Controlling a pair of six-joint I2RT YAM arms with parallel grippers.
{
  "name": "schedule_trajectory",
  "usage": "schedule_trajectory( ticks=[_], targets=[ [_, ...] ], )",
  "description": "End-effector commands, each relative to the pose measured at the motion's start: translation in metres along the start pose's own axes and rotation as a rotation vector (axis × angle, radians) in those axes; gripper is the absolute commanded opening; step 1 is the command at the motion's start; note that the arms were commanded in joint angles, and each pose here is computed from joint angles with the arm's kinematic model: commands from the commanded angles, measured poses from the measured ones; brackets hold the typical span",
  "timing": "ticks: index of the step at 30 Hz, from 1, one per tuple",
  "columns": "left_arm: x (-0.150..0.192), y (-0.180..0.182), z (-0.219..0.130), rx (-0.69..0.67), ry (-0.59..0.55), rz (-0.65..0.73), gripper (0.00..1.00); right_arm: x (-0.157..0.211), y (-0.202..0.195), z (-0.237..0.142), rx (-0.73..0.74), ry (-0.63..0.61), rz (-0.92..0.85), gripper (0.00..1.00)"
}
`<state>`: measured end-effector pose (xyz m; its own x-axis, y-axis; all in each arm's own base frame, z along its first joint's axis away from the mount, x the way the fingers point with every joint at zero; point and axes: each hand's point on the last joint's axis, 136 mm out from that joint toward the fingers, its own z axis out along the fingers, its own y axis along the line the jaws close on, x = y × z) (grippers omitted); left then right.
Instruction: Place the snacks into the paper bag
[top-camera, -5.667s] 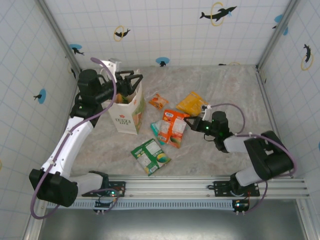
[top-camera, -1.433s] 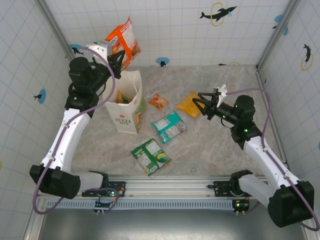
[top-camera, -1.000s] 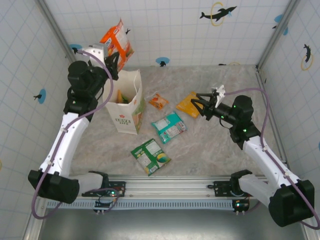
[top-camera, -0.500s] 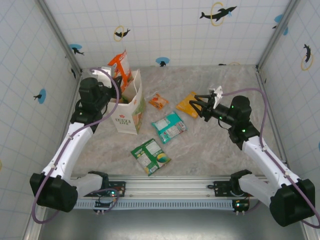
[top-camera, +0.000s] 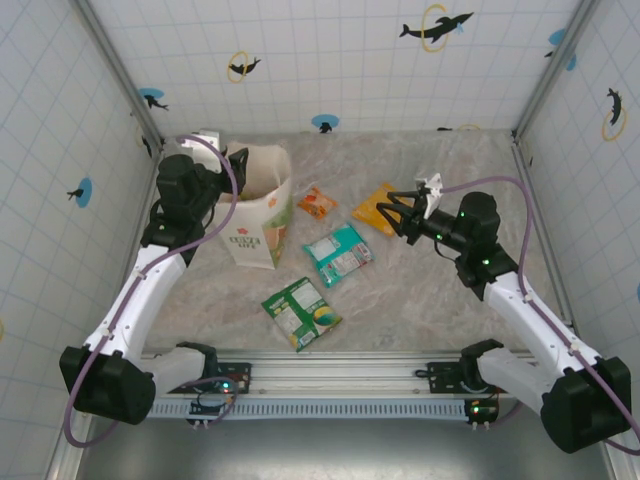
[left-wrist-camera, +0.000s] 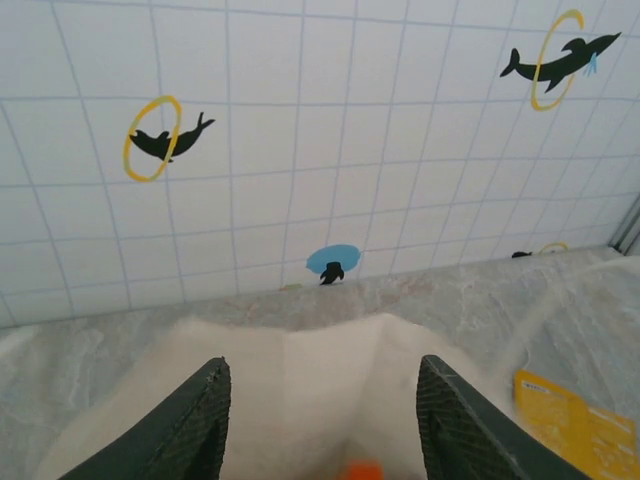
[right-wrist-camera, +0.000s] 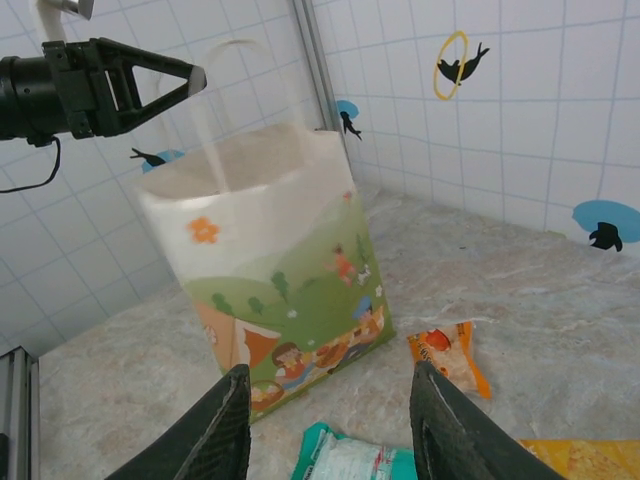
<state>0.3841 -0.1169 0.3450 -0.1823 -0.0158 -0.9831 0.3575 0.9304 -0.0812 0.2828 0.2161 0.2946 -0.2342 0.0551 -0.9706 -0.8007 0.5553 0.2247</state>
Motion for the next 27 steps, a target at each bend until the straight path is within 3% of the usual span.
schedule_trajectory(
  ticks=[1,8,17,22,27],
  targets=[
    [-0.029,0.001,-0.01,-0.006,-0.068,-0.003,0.55,0.012,-0.001,0.003,0.005,0.025,0.029,0.45],
    [-0.041,-0.017,-0.021,0.079,-0.028,-0.034,0.63,0.035,0.011,0.015,-0.012,0.126,0.187,0.46],
    [-0.027,-0.03,-0.059,0.116,0.092,-0.132,0.69,0.104,0.061,0.031,-0.009,0.381,0.425,0.47],
    [0.002,-0.044,-0.082,0.166,0.223,-0.282,0.69,0.138,0.07,0.034,0.068,0.483,0.533,0.47],
    [0.055,-0.055,-0.102,0.178,0.392,-0.469,0.69,0.18,0.087,0.029,0.099,0.614,0.68,0.49]
  ],
)
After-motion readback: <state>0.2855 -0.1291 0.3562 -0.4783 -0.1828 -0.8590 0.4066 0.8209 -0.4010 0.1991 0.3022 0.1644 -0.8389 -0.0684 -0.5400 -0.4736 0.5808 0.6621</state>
